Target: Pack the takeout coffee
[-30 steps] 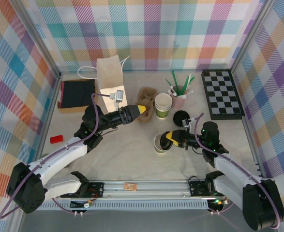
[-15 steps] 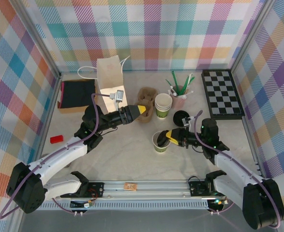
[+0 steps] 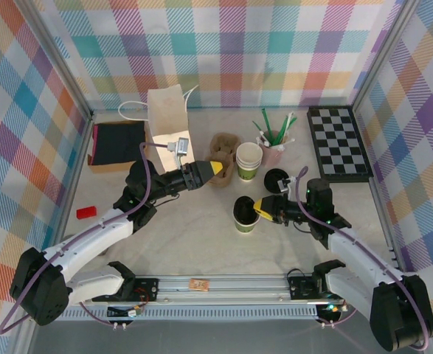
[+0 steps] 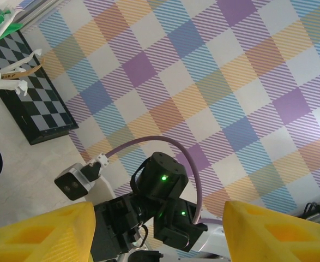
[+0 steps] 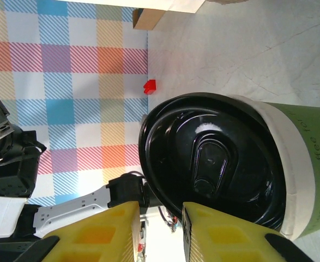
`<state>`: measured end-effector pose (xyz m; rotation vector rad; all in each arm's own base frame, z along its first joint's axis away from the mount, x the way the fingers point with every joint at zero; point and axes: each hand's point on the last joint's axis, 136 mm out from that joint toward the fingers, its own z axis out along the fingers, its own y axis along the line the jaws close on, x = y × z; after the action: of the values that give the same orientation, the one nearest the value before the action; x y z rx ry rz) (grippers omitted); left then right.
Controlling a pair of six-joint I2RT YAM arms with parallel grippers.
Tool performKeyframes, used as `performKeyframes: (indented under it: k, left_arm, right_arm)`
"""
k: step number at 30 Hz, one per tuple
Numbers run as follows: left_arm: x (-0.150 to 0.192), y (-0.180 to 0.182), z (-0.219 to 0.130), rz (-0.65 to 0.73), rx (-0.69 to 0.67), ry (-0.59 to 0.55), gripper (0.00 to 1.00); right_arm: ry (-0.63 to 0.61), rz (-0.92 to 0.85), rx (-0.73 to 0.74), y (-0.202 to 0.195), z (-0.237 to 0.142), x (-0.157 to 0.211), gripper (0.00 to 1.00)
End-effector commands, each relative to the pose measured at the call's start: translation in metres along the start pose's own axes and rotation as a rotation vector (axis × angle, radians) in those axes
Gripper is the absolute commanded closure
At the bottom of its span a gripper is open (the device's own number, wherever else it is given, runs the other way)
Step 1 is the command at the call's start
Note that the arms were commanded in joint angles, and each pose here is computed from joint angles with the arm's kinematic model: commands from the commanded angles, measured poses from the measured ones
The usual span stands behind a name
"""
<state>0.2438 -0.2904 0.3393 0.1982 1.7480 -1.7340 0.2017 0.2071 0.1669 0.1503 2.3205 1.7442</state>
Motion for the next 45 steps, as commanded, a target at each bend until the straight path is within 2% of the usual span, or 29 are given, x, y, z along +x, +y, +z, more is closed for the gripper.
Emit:
performKeyframes:
  k: [1, 5, 9, 13, 15, 17, 20, 23, 28, 33, 45]
  left_arm:
    - [0.002, 0.010, 0.000, 0.034, -0.062, 0.027, 0.37]
    - [0.020, 0.039, -0.008, 0.124, -0.279, 0.102, 0.37]
    - [0.023, 0.042, -0.013, 0.100, -0.279, 0.078, 0.36]
    - [0.027, 0.055, -0.009, -0.006, -0.261, 0.078, 0.35]
    - [0.039, 0.067, -0.001, -0.036, -0.281, 0.153, 0.36]
    - [0.052, 0.081, 0.000, -0.020, -0.369, 0.222, 0.37]
    - [0.040, 0.086, -0.016, -0.013, -0.428, 0.147, 0.38]
    - [0.024, 0.093, -0.034, -0.072, -0.451, 0.068, 0.38]
    - [0.034, 0.136, -0.055, -0.188, -0.571, 0.058, 0.40]
    - [0.041, 0.155, -0.070, -0.223, -0.635, 0.037, 0.40]
    - [0.039, 0.151, -0.090, -0.185, -0.666, 0.017, 0.40]
  right_arm:
    - [-0.007, -0.047, -0.004, 0.007, -0.003, -0.001, 0.73]
    - [-0.012, -0.073, 0.019, 0.013, -0.006, -0.002, 0.66]
    - [-0.050, -0.131, 0.141, 0.026, -0.020, -0.006, 0.58]
    - [-0.071, -0.202, 0.284, 0.042, -0.035, -0.010, 0.56]
    - [-0.061, -0.246, 0.369, 0.047, -0.038, -0.009, 0.56]
    - [-0.052, -0.296, 0.447, 0.050, -0.037, -0.009, 0.56]
    - [-0.006, -0.361, 0.566, 0.053, -0.027, -0.005, 0.56]
    - [0.047, -0.442, 0.709, 0.050, -0.012, 0.001, 0.56]
    - [0.098, -0.509, 0.901, 0.045, 0.000, 0.005, 0.57]
    - [0.137, -0.535, 0.967, 0.046, 0.018, 0.014, 0.57]
    - [0.205, -0.535, 1.151, 0.028, 0.054, 0.011, 0.55]
